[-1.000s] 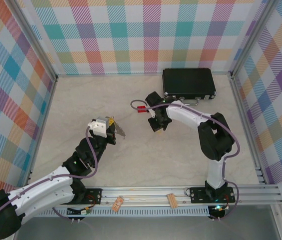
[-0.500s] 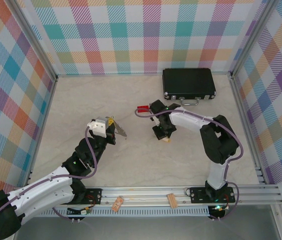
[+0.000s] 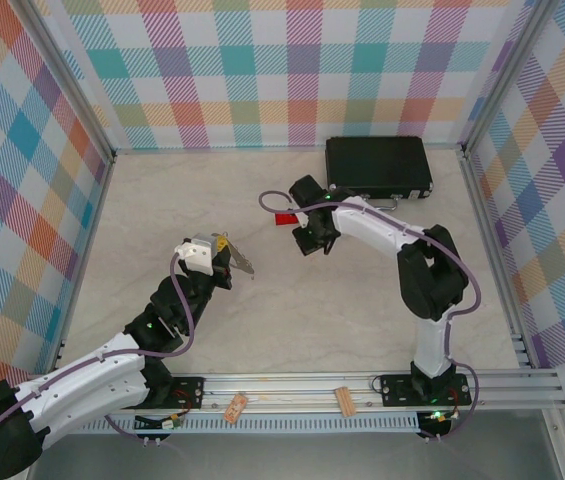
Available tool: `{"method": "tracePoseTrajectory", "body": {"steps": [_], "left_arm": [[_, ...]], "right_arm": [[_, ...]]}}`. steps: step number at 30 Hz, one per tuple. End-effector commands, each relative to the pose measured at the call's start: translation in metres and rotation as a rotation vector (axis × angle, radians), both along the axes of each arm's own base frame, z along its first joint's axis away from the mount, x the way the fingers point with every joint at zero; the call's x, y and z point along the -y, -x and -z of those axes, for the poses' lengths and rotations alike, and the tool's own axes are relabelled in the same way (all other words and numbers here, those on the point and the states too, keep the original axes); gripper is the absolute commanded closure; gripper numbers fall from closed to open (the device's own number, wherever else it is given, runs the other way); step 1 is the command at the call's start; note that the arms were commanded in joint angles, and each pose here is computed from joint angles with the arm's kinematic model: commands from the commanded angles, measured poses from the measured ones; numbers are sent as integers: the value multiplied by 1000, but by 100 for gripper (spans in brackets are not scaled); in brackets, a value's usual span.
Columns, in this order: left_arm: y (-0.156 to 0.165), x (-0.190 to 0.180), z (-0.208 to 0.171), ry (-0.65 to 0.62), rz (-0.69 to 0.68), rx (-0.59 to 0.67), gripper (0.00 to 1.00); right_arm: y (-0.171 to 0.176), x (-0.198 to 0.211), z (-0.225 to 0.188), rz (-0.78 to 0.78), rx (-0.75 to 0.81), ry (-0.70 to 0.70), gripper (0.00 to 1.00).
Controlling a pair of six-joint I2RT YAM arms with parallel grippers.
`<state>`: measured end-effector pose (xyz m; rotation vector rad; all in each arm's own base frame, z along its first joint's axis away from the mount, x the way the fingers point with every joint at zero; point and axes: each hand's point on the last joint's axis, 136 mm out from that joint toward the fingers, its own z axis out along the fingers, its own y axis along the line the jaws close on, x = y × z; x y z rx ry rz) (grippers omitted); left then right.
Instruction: Put the keys on the keyring
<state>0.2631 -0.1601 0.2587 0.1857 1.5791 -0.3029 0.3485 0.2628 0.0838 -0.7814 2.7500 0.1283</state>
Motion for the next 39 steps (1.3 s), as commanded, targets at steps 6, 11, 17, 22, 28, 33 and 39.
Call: {"method": "tracePoseTrajectory", "body": {"steps": [6, 11, 17, 22, 28, 33, 39], "left_arm": [[3, 2, -6, 30, 15, 18, 100], [3, 2, -6, 28, 17, 16, 100], [3, 3, -6, 29, 19, 16, 100], [3, 2, -6, 30, 17, 15, 100], [3, 3, -6, 32, 21, 16, 100], [3, 3, -6, 33, 21, 15, 100], [4, 2, -8, 37, 22, 19, 100]], "right_arm": [[1, 4, 8, -1, -28, 15, 100], [8, 8, 9, 4, -40, 14, 100], [19, 16, 10, 12, -49, 21, 100], [27, 23, 16, 16, -64, 36, 100], [39, 30, 25, 11, -99, 52, 100], [54, 39, 38, 0, -159, 85, 100], [71, 51, 46, -14, -239, 145, 100]]}}
